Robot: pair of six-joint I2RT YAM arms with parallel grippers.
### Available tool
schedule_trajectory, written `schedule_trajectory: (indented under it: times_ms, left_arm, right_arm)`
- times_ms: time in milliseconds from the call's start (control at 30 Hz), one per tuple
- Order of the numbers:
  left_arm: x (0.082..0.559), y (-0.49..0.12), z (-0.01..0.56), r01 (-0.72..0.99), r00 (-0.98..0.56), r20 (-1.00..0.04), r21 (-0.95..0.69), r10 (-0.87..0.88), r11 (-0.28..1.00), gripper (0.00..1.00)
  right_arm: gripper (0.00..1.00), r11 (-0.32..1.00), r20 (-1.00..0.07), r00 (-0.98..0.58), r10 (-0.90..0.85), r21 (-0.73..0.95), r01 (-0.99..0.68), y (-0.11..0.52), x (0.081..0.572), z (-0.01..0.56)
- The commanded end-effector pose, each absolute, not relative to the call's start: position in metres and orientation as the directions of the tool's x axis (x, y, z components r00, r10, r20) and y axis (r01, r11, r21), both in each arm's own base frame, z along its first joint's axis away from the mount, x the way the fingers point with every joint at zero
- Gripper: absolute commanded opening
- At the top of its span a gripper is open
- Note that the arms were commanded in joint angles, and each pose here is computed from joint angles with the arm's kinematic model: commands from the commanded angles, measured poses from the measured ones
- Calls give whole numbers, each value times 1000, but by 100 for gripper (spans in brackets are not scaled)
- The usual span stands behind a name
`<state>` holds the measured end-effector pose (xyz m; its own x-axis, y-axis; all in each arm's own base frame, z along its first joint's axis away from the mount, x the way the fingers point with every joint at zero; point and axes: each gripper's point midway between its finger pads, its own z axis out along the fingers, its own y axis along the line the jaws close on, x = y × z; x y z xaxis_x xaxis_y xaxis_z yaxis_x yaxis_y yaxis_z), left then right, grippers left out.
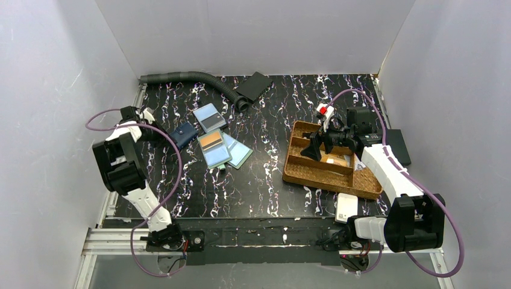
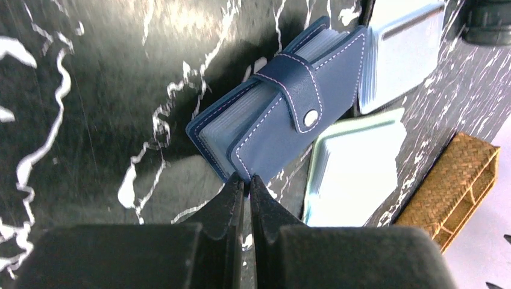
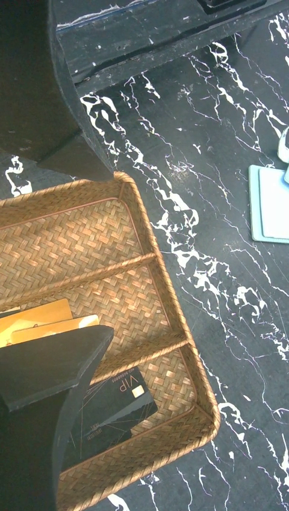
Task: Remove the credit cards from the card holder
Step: Pick up the card holder from the center of the board, then place the card holder at the center of the board.
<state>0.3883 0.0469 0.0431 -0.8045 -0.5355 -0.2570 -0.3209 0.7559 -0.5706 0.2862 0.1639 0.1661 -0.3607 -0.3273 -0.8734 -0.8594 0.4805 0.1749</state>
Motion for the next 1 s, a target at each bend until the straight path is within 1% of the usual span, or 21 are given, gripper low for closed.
schedule_trajectory:
  times_ms: [0, 200, 400, 567, 767, 967]
  left_arm:
    - [375, 39, 88, -266, -777, -335, -592, -533, 760, 0]
    - [358, 7, 137, -189, -711, -366, -723, -600, 665, 0]
    - [324, -31, 167, -98, -687, -327, -844, -650, 528, 0]
    - [289, -61, 184, -25, -696, -311, -890, -647, 455, 0]
    - [255, -128, 188, 64, -762, -343, -884, -550, 463, 0]
    - [227, -175, 171, 86, -785, -364, -866, -501, 493, 0]
  right_arm:
    - [98, 459, -889, -322, -326, 148, -876, 166, 288, 176]
    - [99, 457, -888, -319, -330, 146, -877, 165, 288, 175]
    - [98, 457, -885, -321, -337, 144, -878, 165, 288, 172]
    - [98, 450, -882, -327, -340, 153, -880, 165, 288, 168]
    - [98, 429, -876, -338, -345, 174, -886, 167, 285, 161]
    - [98, 409, -872, -340, -352, 183, -894, 168, 282, 156]
